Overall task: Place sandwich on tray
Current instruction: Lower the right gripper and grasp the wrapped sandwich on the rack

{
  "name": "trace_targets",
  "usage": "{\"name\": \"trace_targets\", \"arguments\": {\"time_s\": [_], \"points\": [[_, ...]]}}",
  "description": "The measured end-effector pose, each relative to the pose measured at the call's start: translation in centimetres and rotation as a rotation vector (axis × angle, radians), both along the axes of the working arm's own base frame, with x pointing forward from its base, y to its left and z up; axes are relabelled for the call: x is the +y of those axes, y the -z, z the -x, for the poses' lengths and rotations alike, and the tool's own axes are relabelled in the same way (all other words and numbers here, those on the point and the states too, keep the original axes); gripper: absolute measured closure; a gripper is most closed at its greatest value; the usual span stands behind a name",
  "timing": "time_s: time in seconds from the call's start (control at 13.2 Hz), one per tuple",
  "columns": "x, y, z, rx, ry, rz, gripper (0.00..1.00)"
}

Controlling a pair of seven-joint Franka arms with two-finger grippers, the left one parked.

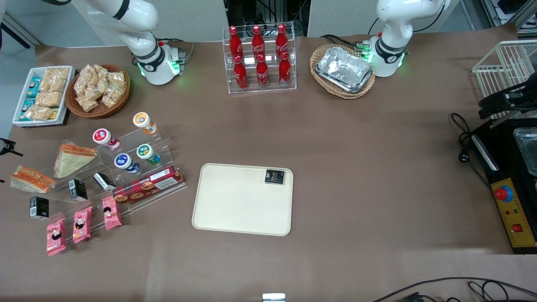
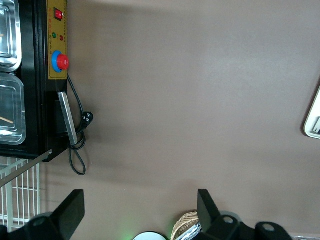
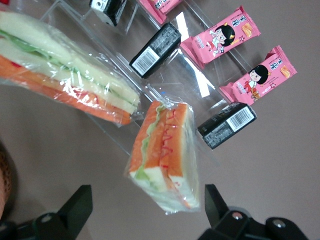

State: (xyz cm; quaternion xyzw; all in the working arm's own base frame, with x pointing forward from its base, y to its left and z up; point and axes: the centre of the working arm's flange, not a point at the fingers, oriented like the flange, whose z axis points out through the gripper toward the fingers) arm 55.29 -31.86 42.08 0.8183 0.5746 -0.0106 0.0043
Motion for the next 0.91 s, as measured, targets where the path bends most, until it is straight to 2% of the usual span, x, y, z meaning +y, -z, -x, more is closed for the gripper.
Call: {"name": "trace_targets", "arguments": {"time_s": [0.45,0.83,0.91], "points": [[0.2,1.7,-0.5,-0.034,0.011,0.004,0.00],[1.0,3.8,-1.5,-0.040,0.007,-0.001,0.00],[1.3,4.1,-1.8,-0.041,0.002,0.002,0.03]]}}
